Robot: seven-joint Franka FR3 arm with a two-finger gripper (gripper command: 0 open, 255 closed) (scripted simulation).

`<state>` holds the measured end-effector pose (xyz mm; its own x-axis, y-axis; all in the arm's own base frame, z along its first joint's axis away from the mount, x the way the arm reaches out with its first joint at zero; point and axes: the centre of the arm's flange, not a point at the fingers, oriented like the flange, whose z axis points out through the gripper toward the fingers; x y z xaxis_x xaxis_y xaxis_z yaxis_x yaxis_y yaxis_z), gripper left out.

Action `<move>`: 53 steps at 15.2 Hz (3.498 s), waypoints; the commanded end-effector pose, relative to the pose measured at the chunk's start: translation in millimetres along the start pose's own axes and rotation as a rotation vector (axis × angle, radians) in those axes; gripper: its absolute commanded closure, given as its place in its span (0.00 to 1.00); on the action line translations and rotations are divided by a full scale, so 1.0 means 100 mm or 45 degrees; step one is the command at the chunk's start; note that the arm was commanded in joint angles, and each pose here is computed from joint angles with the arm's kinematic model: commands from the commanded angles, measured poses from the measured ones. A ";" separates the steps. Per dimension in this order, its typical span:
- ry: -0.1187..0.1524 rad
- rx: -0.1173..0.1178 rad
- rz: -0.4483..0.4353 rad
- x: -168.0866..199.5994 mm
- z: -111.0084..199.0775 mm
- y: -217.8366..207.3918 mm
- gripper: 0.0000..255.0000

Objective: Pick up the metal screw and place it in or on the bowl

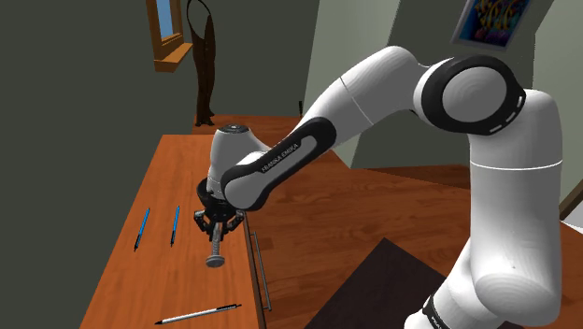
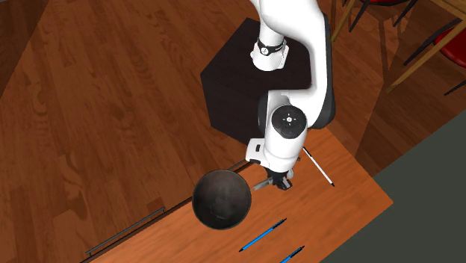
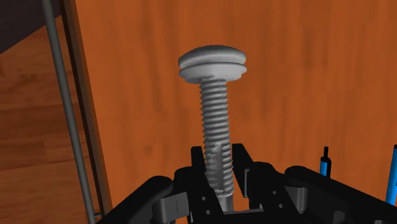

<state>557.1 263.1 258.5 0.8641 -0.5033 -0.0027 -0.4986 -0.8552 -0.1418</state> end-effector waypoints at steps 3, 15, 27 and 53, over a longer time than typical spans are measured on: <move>0.000 0.000 0.000 0.00 -0.22 -0.02 1.00; 0.000 0.000 0.000 0.00 -0.85 -0.11 1.00; 0.000 0.000 0.000 -0.01 -1.44 -0.20 1.00; 0.000 0.000 0.000 1.85 -0.92 0.13 1.00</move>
<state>704.2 147.2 353.7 0.8642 -0.5031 -0.0034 -0.4985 -0.8553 -0.1413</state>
